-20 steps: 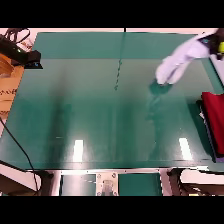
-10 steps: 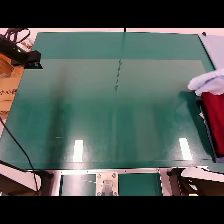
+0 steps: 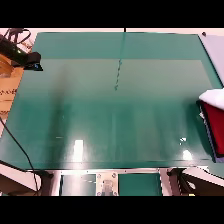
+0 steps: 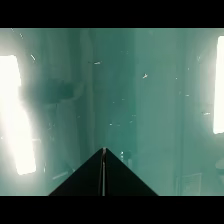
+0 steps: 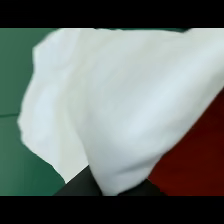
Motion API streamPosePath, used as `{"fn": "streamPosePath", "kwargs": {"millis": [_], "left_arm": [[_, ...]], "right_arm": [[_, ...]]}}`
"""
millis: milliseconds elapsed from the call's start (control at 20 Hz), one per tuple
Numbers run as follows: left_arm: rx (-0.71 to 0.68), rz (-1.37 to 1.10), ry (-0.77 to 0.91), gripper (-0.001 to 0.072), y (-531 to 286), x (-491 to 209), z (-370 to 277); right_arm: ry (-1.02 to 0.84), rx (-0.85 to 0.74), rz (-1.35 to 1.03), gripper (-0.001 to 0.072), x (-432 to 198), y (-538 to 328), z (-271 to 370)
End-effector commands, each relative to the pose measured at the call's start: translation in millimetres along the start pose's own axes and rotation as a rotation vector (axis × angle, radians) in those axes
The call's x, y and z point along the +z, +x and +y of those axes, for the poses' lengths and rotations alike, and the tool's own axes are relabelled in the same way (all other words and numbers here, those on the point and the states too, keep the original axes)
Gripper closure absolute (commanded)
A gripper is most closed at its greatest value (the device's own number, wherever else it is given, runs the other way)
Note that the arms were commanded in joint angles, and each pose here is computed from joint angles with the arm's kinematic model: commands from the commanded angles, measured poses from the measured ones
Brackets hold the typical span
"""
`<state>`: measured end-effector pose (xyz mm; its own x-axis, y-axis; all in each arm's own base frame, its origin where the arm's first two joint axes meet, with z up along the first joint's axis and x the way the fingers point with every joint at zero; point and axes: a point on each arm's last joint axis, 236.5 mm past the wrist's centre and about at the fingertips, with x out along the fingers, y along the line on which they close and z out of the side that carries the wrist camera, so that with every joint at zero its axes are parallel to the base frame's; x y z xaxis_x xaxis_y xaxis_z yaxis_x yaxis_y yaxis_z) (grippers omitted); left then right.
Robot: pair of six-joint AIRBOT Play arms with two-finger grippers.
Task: Fold the shirts.
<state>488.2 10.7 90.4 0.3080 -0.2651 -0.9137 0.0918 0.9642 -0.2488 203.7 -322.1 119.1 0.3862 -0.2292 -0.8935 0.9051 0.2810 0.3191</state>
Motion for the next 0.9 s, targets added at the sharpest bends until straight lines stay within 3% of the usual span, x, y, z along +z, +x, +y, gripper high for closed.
{"fn": "streamPosePath", "kwargs": {"millis": [0, 50, 100, 200, 300, 400, 450, 550, 700, 850], "left_arm": [[-0.004, 0.013, 0.000, 0.0685, 0.0, -3.2, -0.6], [-0.004, 0.016, 0.000, 0.0685, 0.0, -3.8, -0.9], [-0.005, 0.019, 0.000, 0.0685, 0.0, -4.6, -1.0], [-0.008, 0.034, 0.000, 0.0685, -0.1, -8.0, -1.6], [-0.010, 0.037, 0.002, 0.0685, 0.2, -8.7, -3.0], [-0.016, 0.034, -0.010, 0.0686, -0.2, -7.9, -5.4], [-0.019, 0.031, -0.022, 0.0687, 0.1, -6.9, -9.1], [-0.025, 0.027, 0.005, 0.0687, -2.1, -6.3, -25.3], [-0.037, -0.017, 0.078, 0.0687, -16.3, -1.8, -60.9], [-0.060, 0.026, 0.109, 0.0686, -19.6, -27.7, -92.3]], "right_arm": [[-0.002, -0.261, 0.147, 0.0697, -50.4, 31.2, -82.2], [-0.006, -0.317, 0.196, 0.0688, -66.3, 40.8, -100.0], [-0.014, -0.370, 0.234, 0.0549, -78.6, 46.0, -116.0], [-0.035, -0.484, 0.297, 0.0041, -95.3, 42.0, -144.4], [0.012, -0.478, 0.292, 0.0024, -92.9, 34.7, -138.0], [-0.009, -0.304, 0.229, 0.0047, -72.7, 33.2, -79.9], [-0.062, -0.213, 0.191, 0.0115, -62.3, 27.8, -39.8], [-0.243, -0.086, 0.114, 0.0666, -50.8, 8.7, 36.4], [-0.499, 0.058, 0.033, 0.0697, -71.9, -14.1, 140.0], [-0.701, 0.136, 0.123, 0.0698, -146.5, -8.6, 193.5]]}}
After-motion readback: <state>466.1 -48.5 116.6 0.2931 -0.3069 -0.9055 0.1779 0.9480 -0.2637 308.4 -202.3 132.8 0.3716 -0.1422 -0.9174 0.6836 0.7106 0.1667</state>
